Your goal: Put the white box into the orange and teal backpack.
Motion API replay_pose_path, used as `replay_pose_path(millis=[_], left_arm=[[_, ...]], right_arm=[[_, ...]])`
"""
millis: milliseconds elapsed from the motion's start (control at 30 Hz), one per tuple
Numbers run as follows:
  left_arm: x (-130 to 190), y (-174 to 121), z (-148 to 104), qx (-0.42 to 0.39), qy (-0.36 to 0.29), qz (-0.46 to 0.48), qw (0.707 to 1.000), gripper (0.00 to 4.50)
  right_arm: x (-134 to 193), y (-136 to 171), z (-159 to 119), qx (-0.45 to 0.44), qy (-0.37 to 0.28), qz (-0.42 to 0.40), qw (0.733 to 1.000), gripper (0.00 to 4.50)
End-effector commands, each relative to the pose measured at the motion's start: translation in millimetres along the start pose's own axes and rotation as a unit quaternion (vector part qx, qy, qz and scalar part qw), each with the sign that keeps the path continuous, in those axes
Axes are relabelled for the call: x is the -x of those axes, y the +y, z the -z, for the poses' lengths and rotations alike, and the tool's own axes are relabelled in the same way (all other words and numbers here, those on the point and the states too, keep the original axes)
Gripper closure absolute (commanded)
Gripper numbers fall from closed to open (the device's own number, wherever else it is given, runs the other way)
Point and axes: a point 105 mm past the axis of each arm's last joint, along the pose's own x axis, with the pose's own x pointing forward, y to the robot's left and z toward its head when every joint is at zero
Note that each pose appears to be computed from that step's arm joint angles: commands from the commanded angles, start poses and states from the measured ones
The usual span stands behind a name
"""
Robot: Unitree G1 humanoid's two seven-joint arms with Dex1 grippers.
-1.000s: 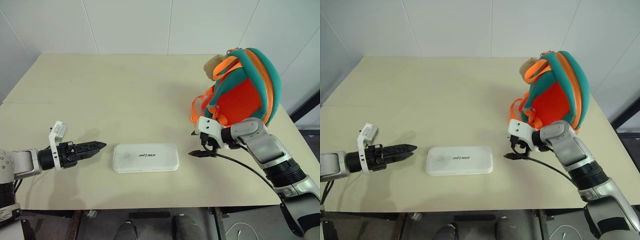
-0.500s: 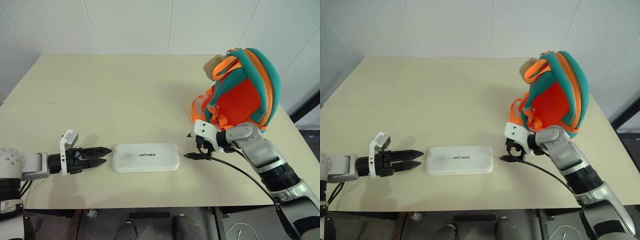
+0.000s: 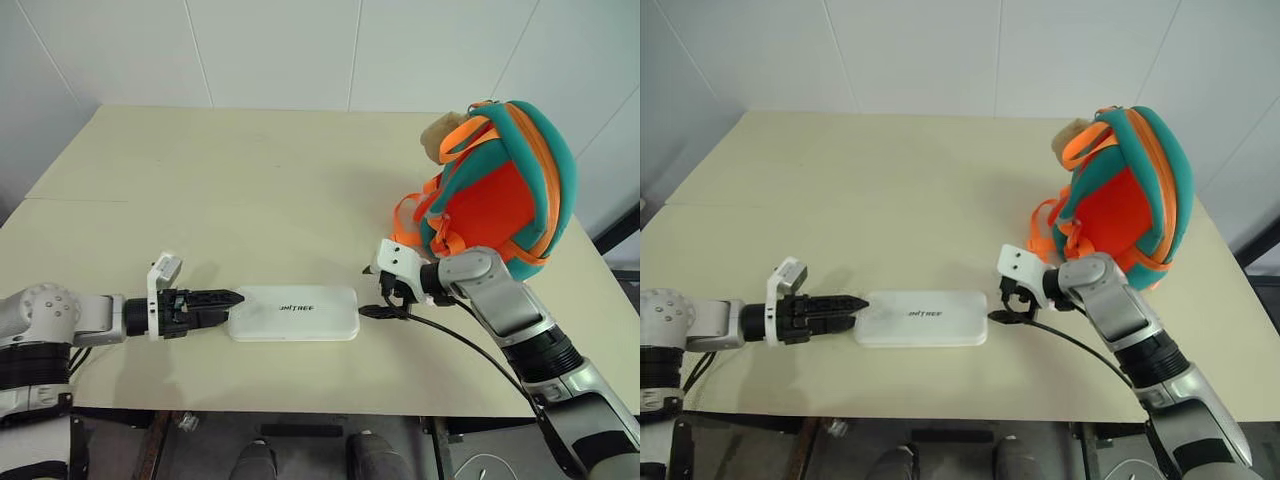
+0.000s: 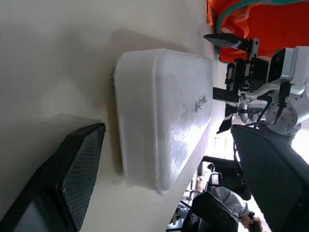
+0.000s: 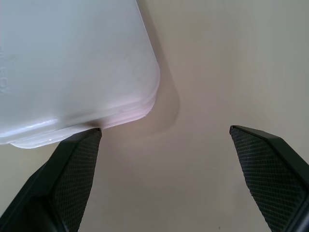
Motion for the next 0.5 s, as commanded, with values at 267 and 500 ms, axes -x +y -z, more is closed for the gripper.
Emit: replay_pose_path(millis=[267,500], left_arm=[[-24,6,7,-0.003,0.023,-0.001,1.0,0.04],[-26,5,5,-0.025,0.027,-0.006,0.999,1.86]], right_arm=[[2,-5,-12,0.019,-0.012,0.011,1.0,0.0],[4,-8,-12,0.02,-0.01,0.016,1.0,0.0]])
